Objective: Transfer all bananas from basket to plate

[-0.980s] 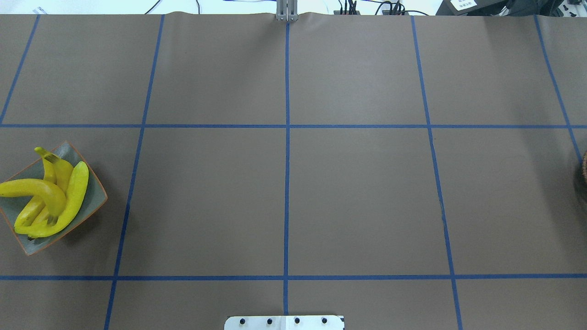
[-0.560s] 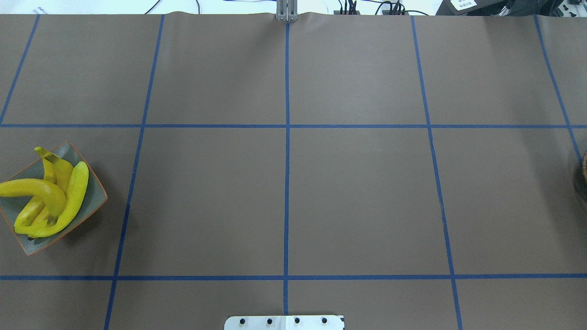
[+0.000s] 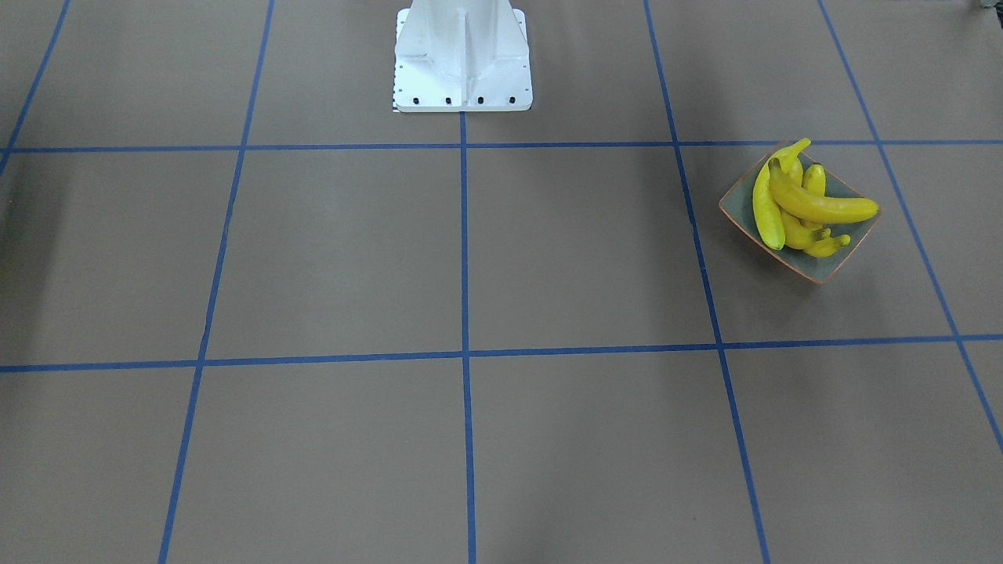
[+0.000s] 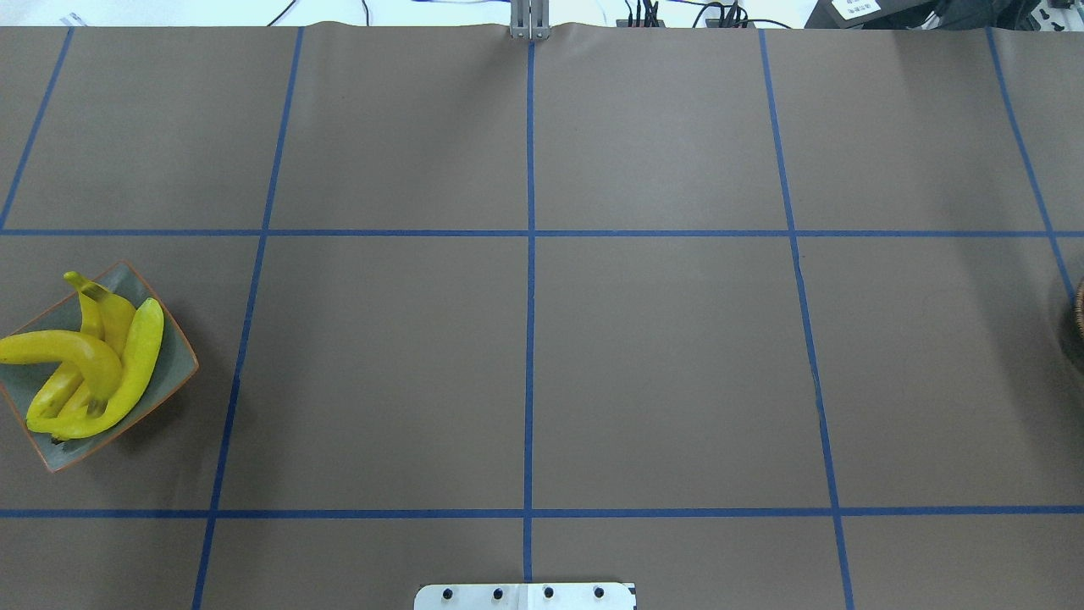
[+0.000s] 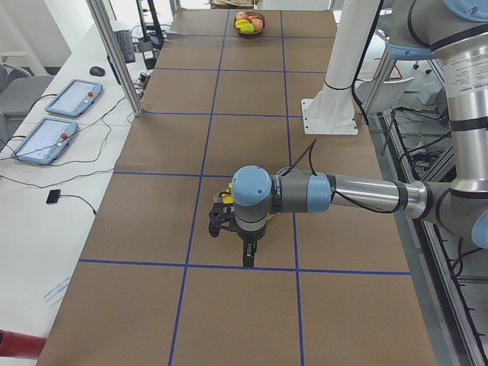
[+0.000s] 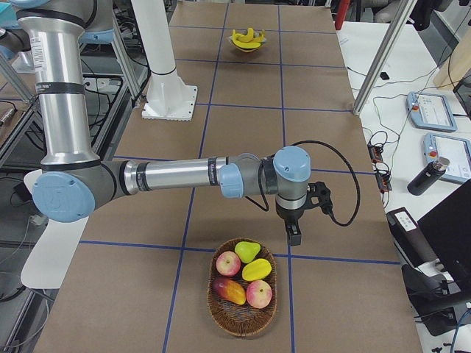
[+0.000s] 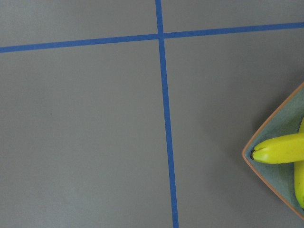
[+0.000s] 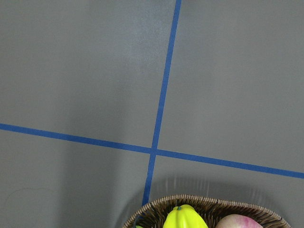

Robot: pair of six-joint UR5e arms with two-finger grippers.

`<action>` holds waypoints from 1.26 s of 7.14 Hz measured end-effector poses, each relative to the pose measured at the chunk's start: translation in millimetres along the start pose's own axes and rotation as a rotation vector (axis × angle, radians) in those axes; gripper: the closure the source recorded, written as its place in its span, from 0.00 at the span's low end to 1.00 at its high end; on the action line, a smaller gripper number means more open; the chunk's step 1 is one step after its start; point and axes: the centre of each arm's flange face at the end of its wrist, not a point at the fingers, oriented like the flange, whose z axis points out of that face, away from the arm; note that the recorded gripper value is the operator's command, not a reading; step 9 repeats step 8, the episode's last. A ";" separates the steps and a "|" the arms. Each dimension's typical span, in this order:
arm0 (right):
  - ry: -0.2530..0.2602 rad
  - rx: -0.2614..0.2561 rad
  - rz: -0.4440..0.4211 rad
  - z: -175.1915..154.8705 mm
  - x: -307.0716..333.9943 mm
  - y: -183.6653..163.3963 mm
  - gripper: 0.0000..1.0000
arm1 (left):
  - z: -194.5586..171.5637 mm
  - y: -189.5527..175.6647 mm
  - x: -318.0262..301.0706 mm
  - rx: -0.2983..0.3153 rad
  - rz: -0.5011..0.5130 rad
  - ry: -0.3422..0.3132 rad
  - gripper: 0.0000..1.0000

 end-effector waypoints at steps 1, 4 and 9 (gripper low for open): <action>-0.001 -0.001 -0.001 0.5 -0.4 0.1 0.00 | 4.1 4.1 -2.8 -0.010 -0.008 0.001 0.00; -0.001 -0.012 0.004 5.4 1.7 3.5 0.00 | 14.8 8.2 -12.0 -0.033 -0.027 0.002 0.00; -0.003 -0.016 0.008 7.6 2.9 6.4 0.00 | 16.3 7.5 -13.3 -0.035 -0.029 0.004 0.00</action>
